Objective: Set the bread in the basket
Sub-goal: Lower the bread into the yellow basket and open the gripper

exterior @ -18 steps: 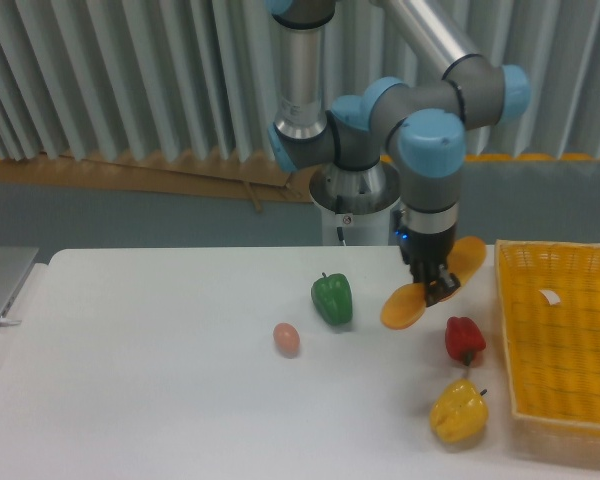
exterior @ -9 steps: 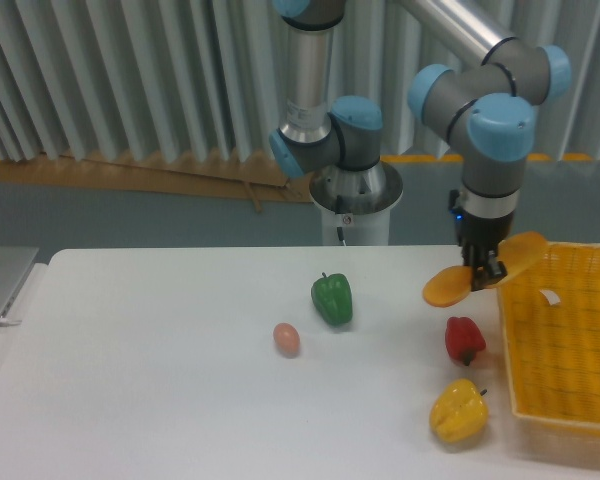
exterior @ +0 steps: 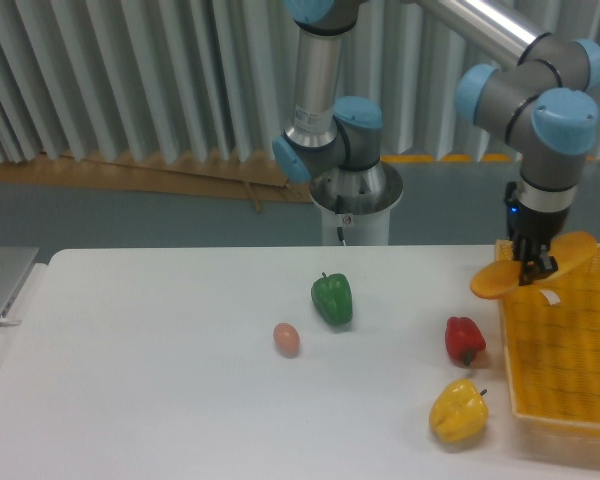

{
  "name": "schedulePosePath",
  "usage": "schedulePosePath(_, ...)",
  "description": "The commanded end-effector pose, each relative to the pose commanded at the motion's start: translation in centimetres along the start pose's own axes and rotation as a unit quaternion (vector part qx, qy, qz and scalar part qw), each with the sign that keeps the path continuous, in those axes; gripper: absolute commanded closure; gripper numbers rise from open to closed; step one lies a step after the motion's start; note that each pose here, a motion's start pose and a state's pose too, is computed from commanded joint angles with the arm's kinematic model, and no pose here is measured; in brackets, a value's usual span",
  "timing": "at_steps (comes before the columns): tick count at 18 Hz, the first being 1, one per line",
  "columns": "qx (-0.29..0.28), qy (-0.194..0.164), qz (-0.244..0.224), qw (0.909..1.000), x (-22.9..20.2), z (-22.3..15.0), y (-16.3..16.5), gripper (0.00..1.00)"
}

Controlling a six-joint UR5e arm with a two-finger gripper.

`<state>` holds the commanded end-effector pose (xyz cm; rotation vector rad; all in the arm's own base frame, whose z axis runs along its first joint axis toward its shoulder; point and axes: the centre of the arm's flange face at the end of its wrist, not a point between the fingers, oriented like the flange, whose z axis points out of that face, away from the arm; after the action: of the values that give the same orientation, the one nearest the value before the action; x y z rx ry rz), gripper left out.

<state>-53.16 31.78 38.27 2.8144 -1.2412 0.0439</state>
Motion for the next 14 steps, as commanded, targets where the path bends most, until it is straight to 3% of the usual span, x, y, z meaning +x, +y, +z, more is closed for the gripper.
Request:
schedulePosePath(4,-0.001,-0.002,-0.001,1.0000,-0.7,1.4,1.1,0.60)
schedulePosePath(7,0.007,-0.001,0.048,0.9988,0.0,2.0,3.5,0.60)
schedulePosePath(14,0.020,0.001,0.054,0.9983,0.2,3.3,5.2,0.58)
